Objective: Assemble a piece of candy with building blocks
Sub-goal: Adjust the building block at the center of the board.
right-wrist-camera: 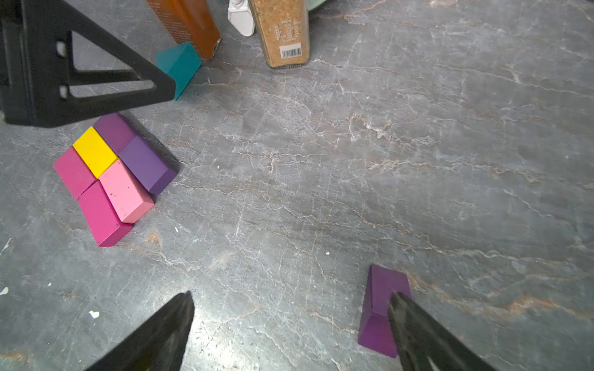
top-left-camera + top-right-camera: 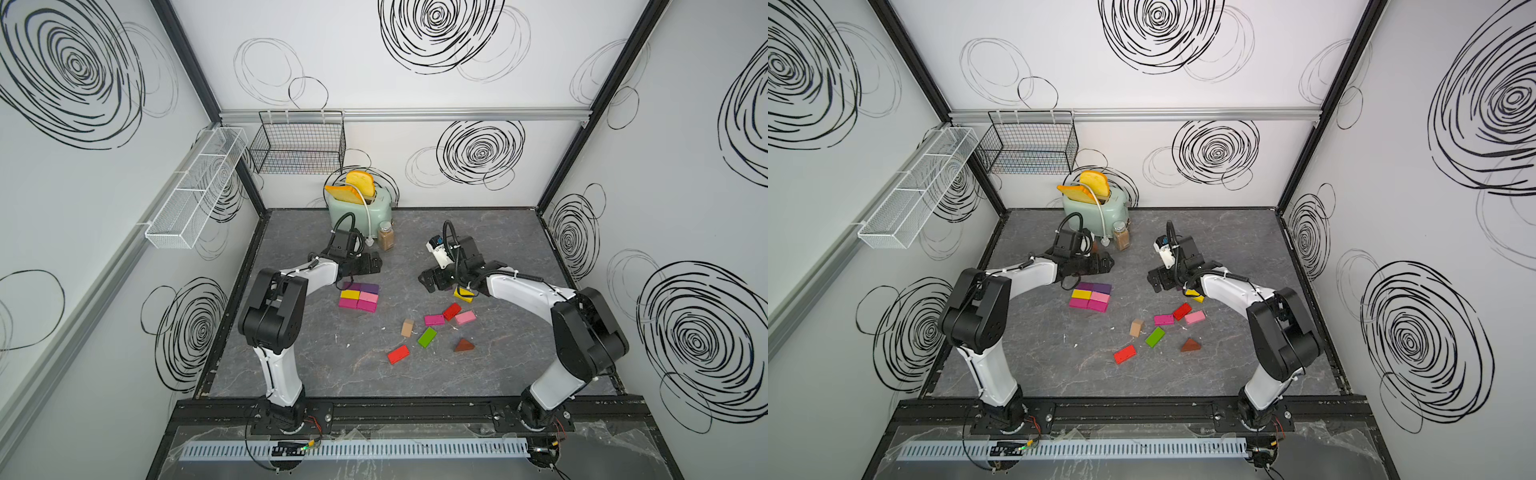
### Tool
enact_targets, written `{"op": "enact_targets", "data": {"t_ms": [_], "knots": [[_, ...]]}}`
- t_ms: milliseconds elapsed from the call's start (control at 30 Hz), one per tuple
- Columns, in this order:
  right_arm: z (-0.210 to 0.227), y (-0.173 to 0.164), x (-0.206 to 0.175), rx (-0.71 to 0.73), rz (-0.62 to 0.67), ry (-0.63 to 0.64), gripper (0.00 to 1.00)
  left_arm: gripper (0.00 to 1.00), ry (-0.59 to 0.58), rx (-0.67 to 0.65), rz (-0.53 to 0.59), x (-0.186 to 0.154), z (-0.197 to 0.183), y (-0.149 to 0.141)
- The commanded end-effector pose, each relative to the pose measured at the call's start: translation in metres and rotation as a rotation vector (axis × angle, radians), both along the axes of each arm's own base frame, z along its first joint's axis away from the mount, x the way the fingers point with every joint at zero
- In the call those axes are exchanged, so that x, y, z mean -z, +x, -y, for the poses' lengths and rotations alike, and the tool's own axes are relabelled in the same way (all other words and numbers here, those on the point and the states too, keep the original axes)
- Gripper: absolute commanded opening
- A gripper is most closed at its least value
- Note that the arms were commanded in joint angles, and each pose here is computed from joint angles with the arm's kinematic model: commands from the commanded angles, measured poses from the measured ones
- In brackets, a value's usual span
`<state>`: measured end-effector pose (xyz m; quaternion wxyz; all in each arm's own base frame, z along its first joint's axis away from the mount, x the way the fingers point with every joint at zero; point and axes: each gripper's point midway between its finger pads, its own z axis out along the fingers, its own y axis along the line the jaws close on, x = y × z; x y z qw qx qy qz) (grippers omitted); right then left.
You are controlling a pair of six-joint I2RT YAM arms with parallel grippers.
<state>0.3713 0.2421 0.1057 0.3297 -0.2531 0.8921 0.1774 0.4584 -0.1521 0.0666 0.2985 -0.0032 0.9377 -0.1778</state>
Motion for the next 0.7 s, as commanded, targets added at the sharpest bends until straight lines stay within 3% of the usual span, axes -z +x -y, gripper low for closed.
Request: {"op": "enact_targets", "data": {"t_ms": [0, 267, 667], "knots": [[-0.002, 0.0, -0.002, -0.009, 0.013, 0.017, 0.98, 0.98, 0.175, -0.016, 0.03, -0.007, -0.023, 0.014], [0.001, 0.003, 0.001, -0.001, 0.008, 0.01, 0.98, 0.97, 0.235, -0.005, 0.057, 0.002, -0.018, 0.043], [0.004, 0.005, -0.003, 0.007, 0.013, 0.017, 0.98, 0.96, 0.197, 0.03, 0.045, 0.014, -0.001, 0.042]]}}
